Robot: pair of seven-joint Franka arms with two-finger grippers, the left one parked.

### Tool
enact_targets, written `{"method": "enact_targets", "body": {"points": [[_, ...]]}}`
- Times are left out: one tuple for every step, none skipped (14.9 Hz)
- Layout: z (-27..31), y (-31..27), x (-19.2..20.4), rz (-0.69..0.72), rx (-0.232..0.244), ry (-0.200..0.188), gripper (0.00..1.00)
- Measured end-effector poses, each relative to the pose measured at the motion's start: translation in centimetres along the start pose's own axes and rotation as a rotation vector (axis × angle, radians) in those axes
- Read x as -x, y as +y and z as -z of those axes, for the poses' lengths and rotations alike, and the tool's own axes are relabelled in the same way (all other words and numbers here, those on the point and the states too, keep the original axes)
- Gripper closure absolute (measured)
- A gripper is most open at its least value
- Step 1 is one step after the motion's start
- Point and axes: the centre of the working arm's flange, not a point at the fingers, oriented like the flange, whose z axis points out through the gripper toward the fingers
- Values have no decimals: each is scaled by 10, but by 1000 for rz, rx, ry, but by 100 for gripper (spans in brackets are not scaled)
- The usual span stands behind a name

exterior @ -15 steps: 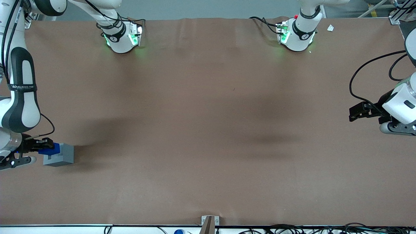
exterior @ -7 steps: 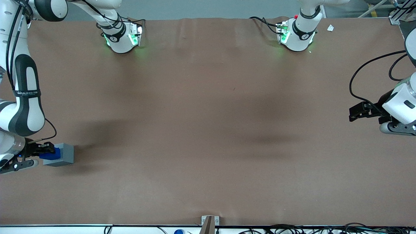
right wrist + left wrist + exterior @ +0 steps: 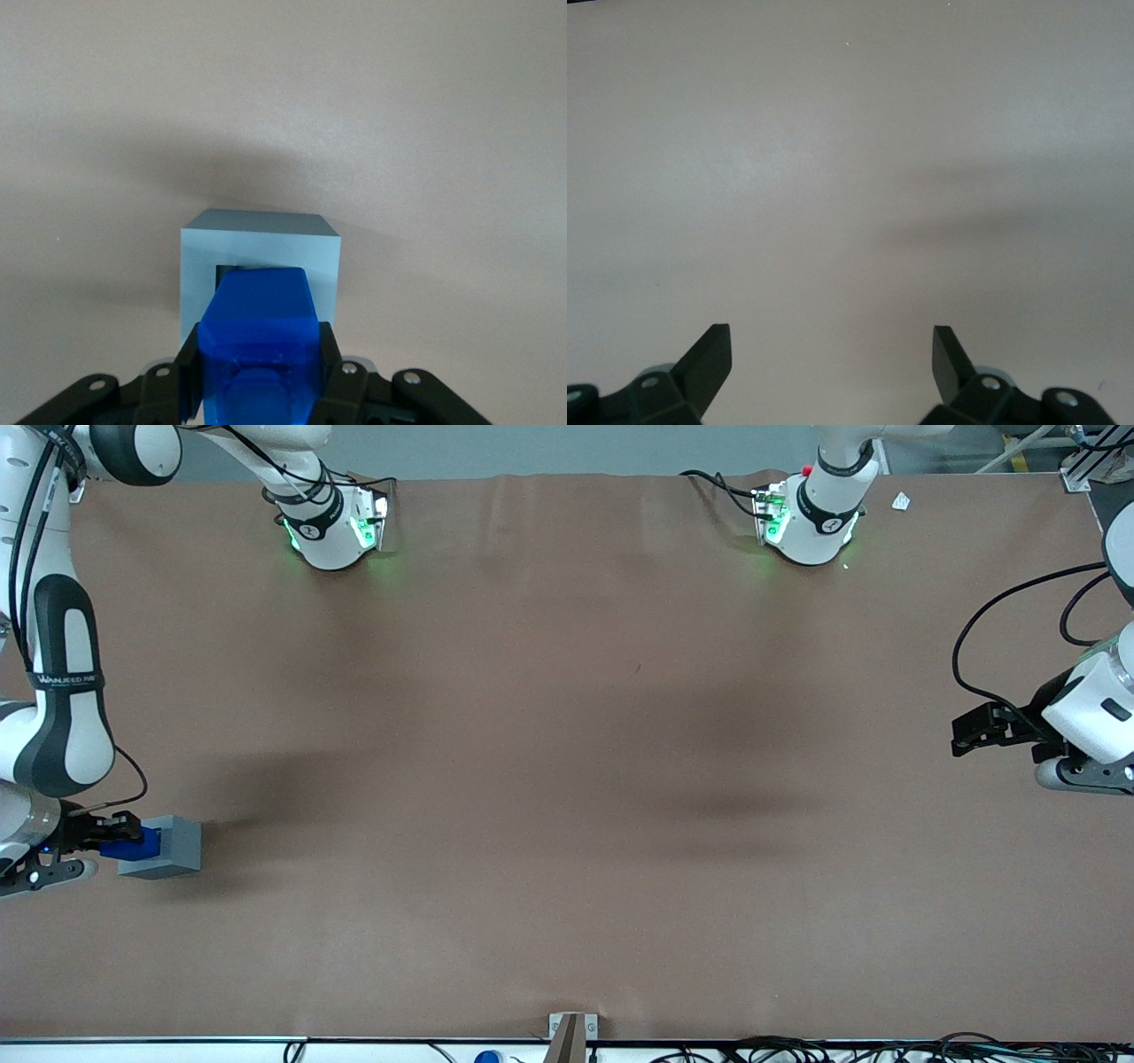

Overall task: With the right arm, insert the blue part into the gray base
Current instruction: 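Lower the blue block into the gray base's opening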

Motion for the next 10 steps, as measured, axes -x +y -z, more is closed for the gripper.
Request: {"method": "enact_targets", "body": {"points": [[0, 1, 0, -4, -2, 1, 49], [0, 1, 0, -13, -4, 3, 49], [0, 1, 0, -29, -7, 4, 49], [0, 1, 0, -41, -8, 5, 49], [0, 1, 0, -49, -8, 6, 49], [0, 1, 0, -59, -9, 6, 49], [0, 1, 0, -73, -10, 7, 49], [0, 1, 0, -87, -11, 7, 49], [0, 1, 0, -96, -12, 7, 49], [0, 1, 0, -105, -13, 8, 49]]}}
